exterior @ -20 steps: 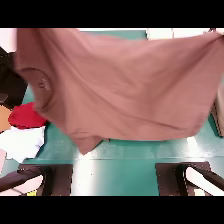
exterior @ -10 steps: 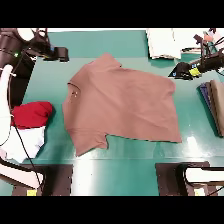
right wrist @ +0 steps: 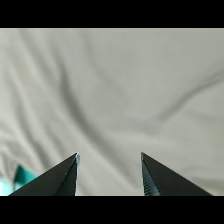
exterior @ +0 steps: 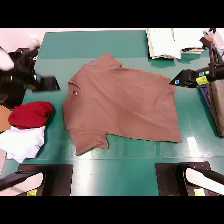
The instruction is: Fold the shirts.
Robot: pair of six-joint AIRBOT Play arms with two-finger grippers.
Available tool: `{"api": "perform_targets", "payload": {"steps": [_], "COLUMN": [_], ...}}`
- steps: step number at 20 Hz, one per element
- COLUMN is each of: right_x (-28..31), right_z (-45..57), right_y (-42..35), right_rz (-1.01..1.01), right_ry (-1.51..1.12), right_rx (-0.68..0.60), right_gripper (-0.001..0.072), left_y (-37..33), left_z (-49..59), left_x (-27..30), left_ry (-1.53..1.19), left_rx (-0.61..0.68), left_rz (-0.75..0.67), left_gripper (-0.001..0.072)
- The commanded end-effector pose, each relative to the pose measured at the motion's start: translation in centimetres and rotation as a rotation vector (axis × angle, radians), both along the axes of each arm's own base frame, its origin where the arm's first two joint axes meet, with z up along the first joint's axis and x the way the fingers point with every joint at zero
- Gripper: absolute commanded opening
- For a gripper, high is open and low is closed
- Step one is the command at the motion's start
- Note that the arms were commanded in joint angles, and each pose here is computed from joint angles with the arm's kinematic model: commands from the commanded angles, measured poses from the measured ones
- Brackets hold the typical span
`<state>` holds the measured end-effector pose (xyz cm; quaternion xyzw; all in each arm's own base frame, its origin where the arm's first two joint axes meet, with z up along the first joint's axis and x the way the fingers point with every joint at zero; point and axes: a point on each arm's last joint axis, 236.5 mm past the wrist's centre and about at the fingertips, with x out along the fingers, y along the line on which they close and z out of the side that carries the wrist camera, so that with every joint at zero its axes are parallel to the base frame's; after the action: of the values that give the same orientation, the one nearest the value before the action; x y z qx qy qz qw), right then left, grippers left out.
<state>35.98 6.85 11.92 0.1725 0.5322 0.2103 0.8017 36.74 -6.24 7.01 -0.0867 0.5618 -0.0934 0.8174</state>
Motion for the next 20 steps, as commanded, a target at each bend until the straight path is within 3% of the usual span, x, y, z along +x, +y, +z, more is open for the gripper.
{"api": "perform_targets", "payload": {"steps": [1,6,16,20], "right_x": [-2.6,-4.2,-4.6,-4.6], "right_z": [1.2,1.4,1.4,1.3], "right_y": [1.9,2.4,2.5,2.5], "right_rz": [-0.002,-0.006,-0.006,-0.006], "right_ry": [-0.055,-0.075,-0.076,-0.076], "right_rx": [0.072,0.078,0.079,0.079], "right_gripper": [0.0451,0.0433,0.0433,0.0433], "left_y": [-1.3,-1.4,-4.6,-5.1], "left_z": [-5.9,-11.8,-13.6,-14.1], "left_x": [-8.0,-13.3,-11.8,-11.6], "left_ry": [0.094,0.214,0.137,0.131], "left_rx": [-0.093,-0.109,-0.320,-0.320], "left_rz": [0.070,0.120,0.231,0.229], "left_gripper": [0.0565,0.0564,0.0562,0.0562]}}
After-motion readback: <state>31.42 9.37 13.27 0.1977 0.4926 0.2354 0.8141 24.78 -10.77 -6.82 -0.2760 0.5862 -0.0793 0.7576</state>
